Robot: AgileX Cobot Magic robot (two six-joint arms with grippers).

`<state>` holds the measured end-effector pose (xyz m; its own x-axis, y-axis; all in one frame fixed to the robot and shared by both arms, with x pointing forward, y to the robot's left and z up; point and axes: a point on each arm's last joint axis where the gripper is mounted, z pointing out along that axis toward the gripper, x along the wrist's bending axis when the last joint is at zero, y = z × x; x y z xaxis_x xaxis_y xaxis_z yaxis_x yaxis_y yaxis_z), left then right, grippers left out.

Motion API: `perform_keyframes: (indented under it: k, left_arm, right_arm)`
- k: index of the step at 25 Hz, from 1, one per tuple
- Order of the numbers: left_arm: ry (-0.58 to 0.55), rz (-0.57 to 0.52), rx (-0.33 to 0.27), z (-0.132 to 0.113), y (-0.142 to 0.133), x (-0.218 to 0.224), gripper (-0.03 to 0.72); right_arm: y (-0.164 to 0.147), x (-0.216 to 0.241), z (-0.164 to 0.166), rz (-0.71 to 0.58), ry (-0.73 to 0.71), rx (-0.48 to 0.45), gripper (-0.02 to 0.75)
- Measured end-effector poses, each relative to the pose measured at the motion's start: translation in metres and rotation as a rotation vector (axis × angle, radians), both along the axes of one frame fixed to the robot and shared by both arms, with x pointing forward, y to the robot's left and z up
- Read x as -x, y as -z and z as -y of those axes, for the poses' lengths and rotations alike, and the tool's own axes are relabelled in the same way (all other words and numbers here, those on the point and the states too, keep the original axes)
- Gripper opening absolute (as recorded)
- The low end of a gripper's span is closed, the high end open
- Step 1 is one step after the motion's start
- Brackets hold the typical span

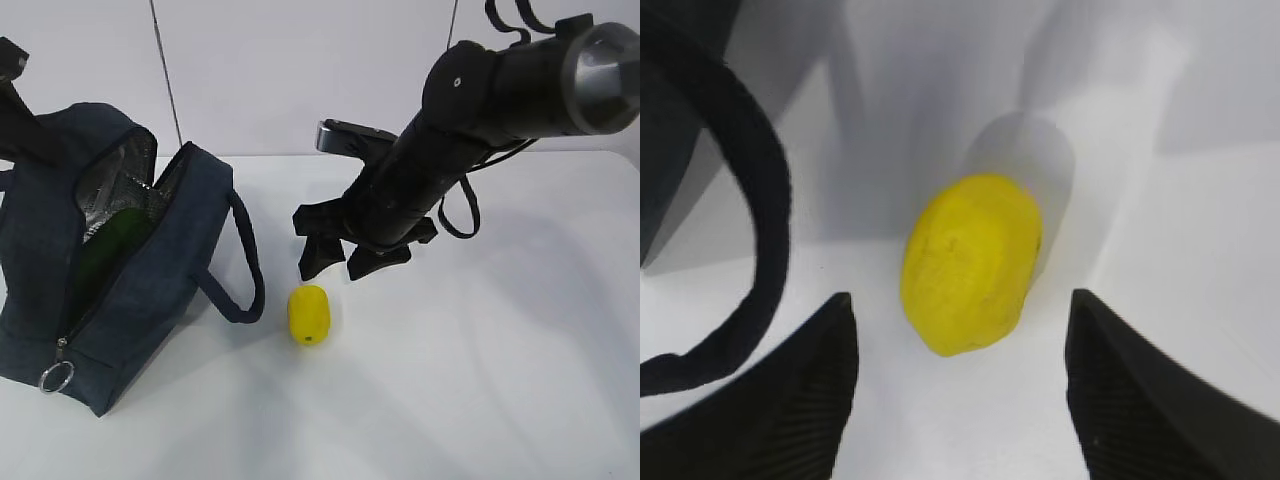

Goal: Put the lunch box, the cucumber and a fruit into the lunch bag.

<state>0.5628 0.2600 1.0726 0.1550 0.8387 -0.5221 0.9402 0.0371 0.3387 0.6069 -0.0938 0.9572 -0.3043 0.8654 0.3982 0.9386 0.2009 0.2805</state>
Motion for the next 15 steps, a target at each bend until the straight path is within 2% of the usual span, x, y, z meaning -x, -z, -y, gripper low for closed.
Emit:
perform_keyframes:
  k: [8,15]
  left_arm:
    - [0.000,0.000,-0.002,0.000,0.000,0.000,0.000]
    - [0.000,0.000,-0.002,0.000,0.000,0.000,0.000]
  right_arm:
    - [0.026,-0.003,-0.004,-0.058,-0.003,-0.012,0.473]
    - [0.027,-0.005,-0.009,-0.031,-0.031,-0.068,0.482]
